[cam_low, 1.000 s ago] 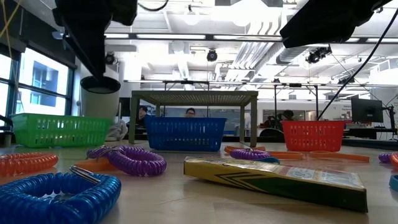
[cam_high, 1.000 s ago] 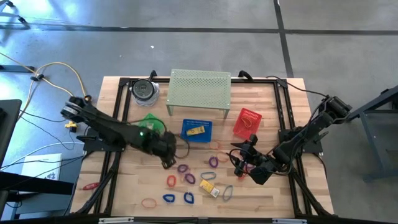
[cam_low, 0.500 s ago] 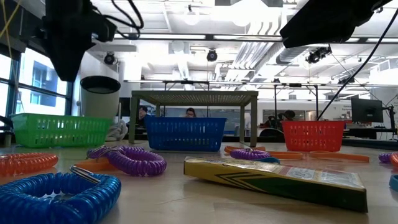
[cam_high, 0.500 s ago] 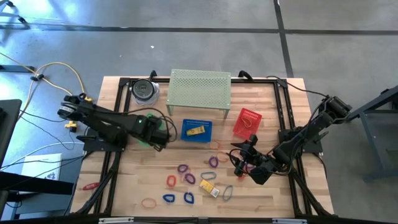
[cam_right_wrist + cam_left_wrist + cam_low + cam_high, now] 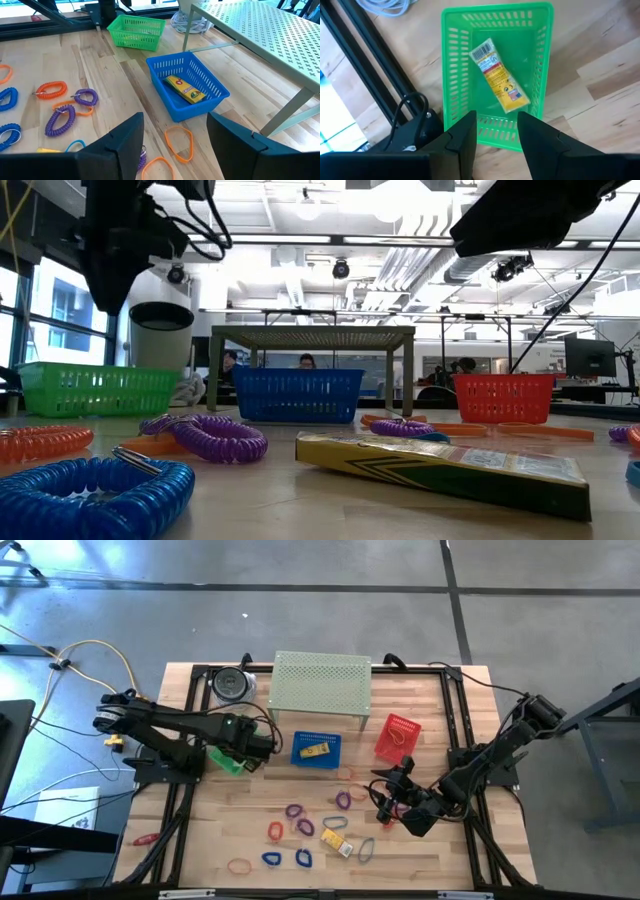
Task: Pick & Place Office Desk Supplies
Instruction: Put the crayon box from the green bin into the blue bin
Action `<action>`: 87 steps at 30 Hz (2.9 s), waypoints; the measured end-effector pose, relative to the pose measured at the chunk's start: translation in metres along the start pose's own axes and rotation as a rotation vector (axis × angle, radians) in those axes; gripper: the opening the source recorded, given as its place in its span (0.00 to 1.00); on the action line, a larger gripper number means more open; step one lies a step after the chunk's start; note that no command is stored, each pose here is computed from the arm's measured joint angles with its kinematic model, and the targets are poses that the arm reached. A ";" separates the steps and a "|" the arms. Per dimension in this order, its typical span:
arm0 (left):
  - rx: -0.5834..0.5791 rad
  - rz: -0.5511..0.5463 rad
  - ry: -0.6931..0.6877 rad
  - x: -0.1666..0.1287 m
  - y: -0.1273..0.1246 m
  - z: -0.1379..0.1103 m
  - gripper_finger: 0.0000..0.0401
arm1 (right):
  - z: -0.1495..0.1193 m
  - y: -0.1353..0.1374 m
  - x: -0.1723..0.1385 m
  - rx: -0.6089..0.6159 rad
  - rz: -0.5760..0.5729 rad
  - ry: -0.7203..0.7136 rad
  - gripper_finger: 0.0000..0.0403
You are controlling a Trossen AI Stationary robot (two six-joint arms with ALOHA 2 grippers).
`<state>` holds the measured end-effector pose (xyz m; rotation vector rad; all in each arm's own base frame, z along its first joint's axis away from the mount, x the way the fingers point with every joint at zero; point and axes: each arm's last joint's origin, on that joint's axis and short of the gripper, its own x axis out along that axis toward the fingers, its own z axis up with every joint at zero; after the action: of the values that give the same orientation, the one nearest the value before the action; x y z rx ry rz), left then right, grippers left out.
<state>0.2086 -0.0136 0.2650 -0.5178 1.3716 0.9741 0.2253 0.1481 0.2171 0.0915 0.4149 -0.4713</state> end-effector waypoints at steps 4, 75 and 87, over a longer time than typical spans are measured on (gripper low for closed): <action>0.049 -0.006 0.011 0.001 0.001 0.002 0.42 | 0.000 0.000 0.000 0.000 0.003 0.003 0.51; -0.402 -0.147 0.034 0.117 0.025 -0.007 0.53 | -0.012 0.007 0.013 -0.027 0.038 0.082 0.51; -0.395 -0.143 0.049 0.120 0.025 -0.012 0.53 | -0.012 0.007 0.013 -0.027 0.038 0.082 0.51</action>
<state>0.1714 0.0225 0.1532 -0.9291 1.1692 1.1245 0.2348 0.1507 0.2007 0.0923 0.4989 -0.4256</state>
